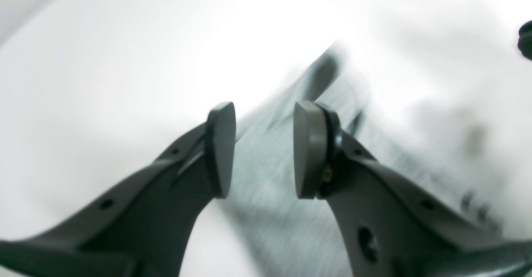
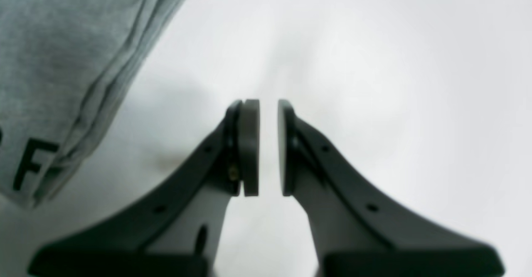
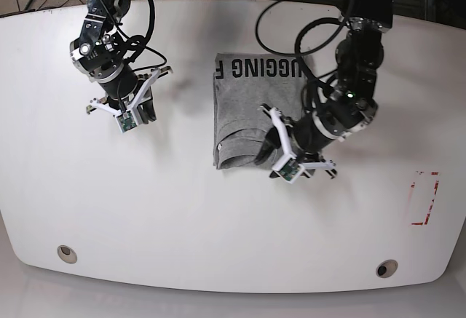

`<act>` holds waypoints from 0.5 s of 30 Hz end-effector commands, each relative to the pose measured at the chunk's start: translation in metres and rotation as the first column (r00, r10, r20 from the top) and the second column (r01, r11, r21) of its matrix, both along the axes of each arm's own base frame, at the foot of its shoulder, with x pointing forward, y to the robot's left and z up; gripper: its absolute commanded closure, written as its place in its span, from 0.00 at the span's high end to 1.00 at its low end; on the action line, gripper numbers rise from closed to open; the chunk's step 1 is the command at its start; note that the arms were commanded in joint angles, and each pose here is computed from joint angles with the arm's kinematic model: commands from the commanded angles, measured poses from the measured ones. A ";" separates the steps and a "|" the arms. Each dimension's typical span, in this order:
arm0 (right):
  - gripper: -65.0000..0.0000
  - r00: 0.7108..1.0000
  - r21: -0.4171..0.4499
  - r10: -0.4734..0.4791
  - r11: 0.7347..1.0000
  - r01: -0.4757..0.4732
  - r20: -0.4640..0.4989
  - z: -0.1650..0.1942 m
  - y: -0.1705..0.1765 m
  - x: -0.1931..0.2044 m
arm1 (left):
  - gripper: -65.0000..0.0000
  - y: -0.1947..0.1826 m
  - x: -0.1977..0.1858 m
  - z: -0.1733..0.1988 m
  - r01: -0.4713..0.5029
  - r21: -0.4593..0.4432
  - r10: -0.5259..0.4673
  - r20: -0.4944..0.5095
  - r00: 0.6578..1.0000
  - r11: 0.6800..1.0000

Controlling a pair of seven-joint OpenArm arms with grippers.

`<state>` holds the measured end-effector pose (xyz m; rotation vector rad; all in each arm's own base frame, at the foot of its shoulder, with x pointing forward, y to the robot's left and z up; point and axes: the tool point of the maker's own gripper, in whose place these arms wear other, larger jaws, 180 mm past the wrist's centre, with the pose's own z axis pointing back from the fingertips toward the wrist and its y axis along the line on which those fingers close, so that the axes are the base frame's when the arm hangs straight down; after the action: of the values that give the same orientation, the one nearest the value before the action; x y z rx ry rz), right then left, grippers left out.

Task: Layout the t-shirt on the table in an organized manner, then fold the t-shirt properly
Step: 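Grasp the folded shirt with the left gripper and lift it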

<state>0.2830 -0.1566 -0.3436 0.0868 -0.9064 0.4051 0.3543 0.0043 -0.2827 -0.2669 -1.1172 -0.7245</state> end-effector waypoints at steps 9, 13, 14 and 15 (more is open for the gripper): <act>0.10 0.997 -0.009 -0.047 0.999 0.048 0.062 0.017 -0.023 0.006 | 0.34 -0.070 -0.030 -0.043 0.034 0.075 -0.038 0.065 0.997 0.997; 0.10 0.997 -0.006 -0.050 0.999 0.050 0.060 0.017 -0.022 0.005 | 0.34 -0.079 -0.049 -0.077 0.076 0.084 -0.076 -0.011 0.997 0.994; 0.10 0.997 -0.006 -0.050 0.999 0.050 0.059 0.016 -0.022 0.005 | 0.34 -0.080 -0.052 -0.085 0.081 0.087 -0.079 -0.030 0.996 0.993; 0.10 0.997 -0.006 -0.050 0.999 0.050 0.057 0.016 -0.022 0.004 | 0.34 -0.079 -0.056 -0.096 0.086 0.093 -0.081 -0.053 0.995 0.992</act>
<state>0.2809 -0.1805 -0.3411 0.0421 -0.9074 0.3605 0.2927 -0.0765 -0.3783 -0.2564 -1.0064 -0.8498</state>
